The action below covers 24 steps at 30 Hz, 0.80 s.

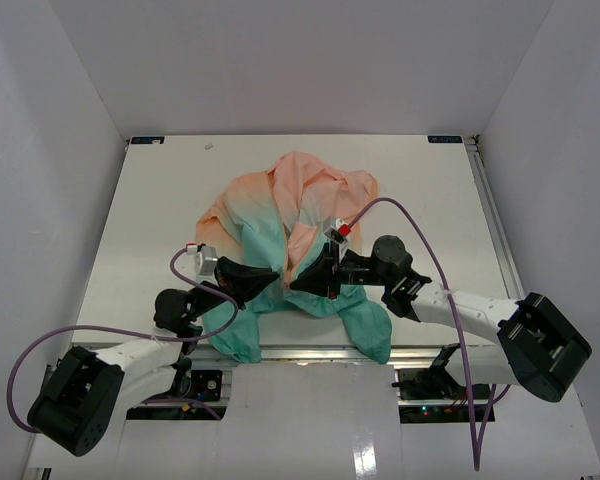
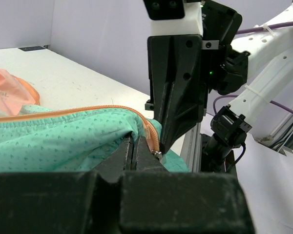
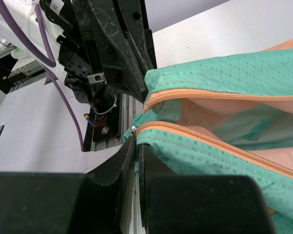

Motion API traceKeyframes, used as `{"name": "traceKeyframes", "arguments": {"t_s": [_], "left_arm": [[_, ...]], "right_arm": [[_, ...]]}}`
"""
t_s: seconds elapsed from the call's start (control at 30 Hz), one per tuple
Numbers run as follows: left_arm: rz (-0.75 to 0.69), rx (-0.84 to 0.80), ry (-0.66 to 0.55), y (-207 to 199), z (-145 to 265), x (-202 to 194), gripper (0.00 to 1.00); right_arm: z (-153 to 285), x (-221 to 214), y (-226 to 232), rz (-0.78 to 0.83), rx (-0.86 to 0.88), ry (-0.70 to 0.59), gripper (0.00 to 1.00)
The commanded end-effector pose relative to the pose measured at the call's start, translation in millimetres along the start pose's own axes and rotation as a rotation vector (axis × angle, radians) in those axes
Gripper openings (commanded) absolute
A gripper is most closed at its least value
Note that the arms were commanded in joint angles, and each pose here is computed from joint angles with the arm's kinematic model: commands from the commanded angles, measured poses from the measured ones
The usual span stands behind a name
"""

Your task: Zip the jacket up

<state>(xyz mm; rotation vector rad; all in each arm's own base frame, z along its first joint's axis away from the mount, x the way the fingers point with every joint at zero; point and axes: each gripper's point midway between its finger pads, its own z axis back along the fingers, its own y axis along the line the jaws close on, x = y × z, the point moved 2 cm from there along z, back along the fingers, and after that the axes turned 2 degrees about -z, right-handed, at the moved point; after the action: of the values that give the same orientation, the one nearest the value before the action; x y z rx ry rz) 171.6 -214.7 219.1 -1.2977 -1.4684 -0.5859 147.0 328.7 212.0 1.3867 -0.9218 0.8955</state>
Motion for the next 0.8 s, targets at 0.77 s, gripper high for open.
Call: {"name": "traceKeyframes", "arguments": {"t_s": [0.77], "left_arm": [[-0.365,-0.24,-0.331,-61.6,14.8,66.4,0.0]], "right_arm": [[-3.3,43.4,10.3,0.045,0.01,-0.147,0.08]]}}
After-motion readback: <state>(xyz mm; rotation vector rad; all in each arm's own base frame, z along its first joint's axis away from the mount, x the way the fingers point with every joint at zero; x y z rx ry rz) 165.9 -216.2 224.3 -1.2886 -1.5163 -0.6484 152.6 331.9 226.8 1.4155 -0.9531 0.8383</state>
